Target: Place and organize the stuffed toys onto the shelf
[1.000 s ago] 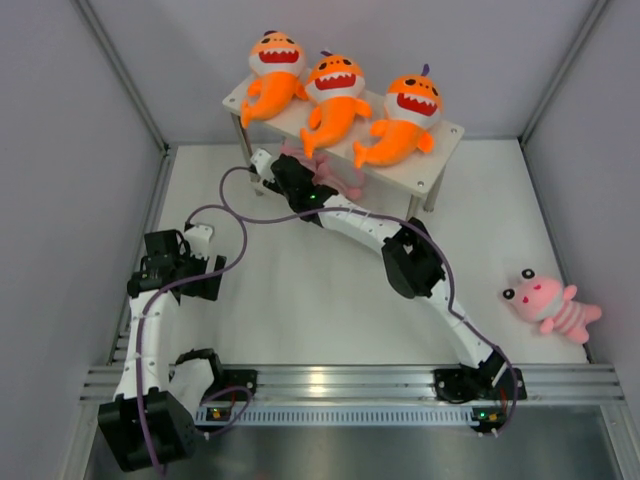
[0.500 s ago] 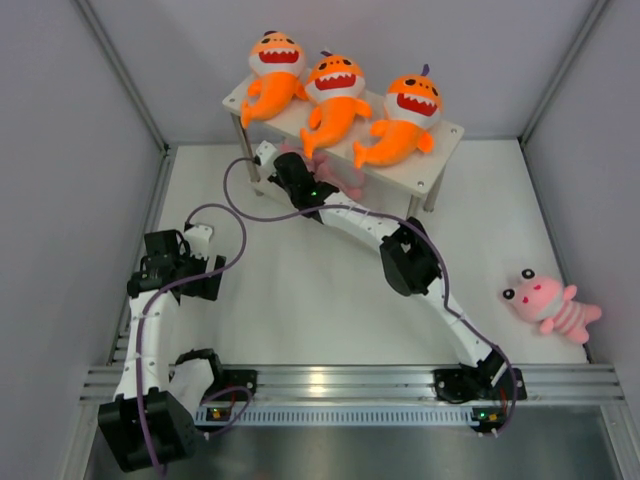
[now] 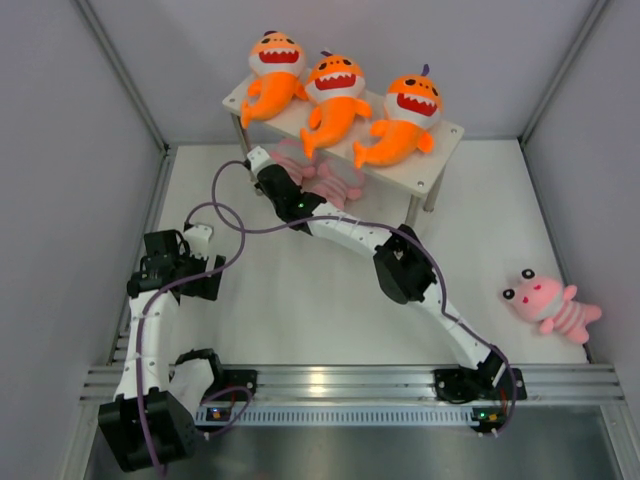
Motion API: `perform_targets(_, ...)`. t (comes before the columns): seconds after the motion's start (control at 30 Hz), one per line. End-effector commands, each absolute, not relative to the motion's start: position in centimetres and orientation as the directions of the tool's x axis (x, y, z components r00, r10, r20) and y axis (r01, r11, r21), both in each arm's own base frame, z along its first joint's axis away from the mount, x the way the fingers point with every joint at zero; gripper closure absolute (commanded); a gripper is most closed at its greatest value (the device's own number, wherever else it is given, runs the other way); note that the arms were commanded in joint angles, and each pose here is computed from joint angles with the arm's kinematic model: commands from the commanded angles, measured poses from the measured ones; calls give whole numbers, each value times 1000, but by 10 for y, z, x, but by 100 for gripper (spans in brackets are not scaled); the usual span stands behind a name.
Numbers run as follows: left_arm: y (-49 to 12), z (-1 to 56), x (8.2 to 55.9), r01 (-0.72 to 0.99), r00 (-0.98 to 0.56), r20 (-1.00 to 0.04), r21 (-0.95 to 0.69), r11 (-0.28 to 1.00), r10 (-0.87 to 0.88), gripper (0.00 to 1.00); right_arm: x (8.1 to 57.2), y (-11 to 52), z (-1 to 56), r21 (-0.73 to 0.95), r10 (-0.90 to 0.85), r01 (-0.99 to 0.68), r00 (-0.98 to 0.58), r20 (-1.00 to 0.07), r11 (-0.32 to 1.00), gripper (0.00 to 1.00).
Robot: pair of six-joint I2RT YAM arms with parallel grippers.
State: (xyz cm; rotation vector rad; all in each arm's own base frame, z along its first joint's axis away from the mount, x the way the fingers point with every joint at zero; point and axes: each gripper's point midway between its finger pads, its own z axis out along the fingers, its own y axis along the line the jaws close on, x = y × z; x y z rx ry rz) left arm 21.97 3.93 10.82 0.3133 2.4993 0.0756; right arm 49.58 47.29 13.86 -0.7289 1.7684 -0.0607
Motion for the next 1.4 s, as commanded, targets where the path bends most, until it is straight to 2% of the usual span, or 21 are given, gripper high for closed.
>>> perform_targets(0.0, 39, 112, 225, 209, -768, -592, 127, 970, 243, 1, 491, 475, 178, -335, -423, -420, -134, -896, 843, 100)
perform_targets(0.03, 39, 112, 224, 209, -769, -591, 126, 970, 243, 1, 489, 476, 178, -335, -428, -436, -133, -894, 835, 86)
perform_targets(0.07, 39, 112, 224, 210, -769, -591, 127, 969, 244, 1, 488, 478, 183, -335, -429, -448, -124, -895, 829, 77)
perform_targets(0.1, 39, 111, 224, 211, -770, -590, 126, 969, 244, 1, 487, 479, 183, -336, -433, -460, -121, -893, 822, 60)
perform_targets(0.13, 39, 111, 224, 211, -770, -590, 125, 969, 244, 1, 485, 480, 186, -334, -432, -471, -115, -894, 816, 52)
perform_targets(0.2, 39, 111, 224, 210, -771, -588, 127, 969, 244, 1, 482, 479, 201, -336, -430, -479, -96, -898, 811, 45)
perform_targets(0.33, 39, 111, 224, 213, -769, -591, 124, 969, 244, 1, 465, 475, 228, -328, -414, -504, -64, -908, 799, 37)
perform_targets(0.4, 38, 112, 225, 216, -765, -595, 123, 969, 246, 1, 453, 473, 260, -327, -391, -521, -14, -920, 789, 33)
perform_targets(0.5, 37, 114, 224, 215, -761, -600, 125, 968, 247, 1, 424, 473, 282, -367, -420, -578, 46, -907, 729, 26)
perform_targets(0.6, 38, 115, 225, 215, -754, -607, 131, 968, 250, 1, 382, 467, 293, -398, -473, -654, 69, -878, 644, 21)
perform_targets(0.63, 37, 116, 224, 217, -754, -608, 128, 968, 250, 1, 362, 468, 283, -399, -501, -696, 64, -863, 597, 21)
perform_targets(0.7, 37, 117, 224, 218, -749, -613, 131, 967, 252, 1, 332, 455, 300, -388, -502, -735, 75, -861, 556, 21)
perform_targets(0.73, 36, 117, 224, 221, -748, -613, 130, 967, 253, 1, 307, 449, 274, -380, -565, -786, 48, -824, 488, 21)
perform_targets(0.8, 35, 118, 224, 223, -742, -620, 130, 966, 254, 1, 272, 431, 280, -325, -567, -837, 21, -824, 440, 21)
perform_targets(0.83, 35, 119, 225, 226, -740, -622, 129, 966, 256, 1, 246, 421, 251, -277, -622, -886, -16, -783, 372, 20)
perform_targets(0.97, 34, 122, 225, 231, -730, -632, 131, 964, 260, 1, 201, 367, 233, -163, -644, -897, -158, -749, 410, 21)
perform_targets(1.03, 34, 123, 225, 231, -725, -637, 133, 964, 261, 1, 192, 340, 209, -156, -673, -881, -215, -707, 446, 22)
perform_targets(1.17, 33, 126, 225, 234, -715, -646, 138, 962, 267, 1, 178, 294, 210, -107, -604, -809, -336, -723, 578, 23)
perform_targets(1.37, 32, 127, 225, 236, -710, -651, 138, 962, 268, 1, 168, 231, 201, -131, -572, -687, -467, -674, 715, 23)
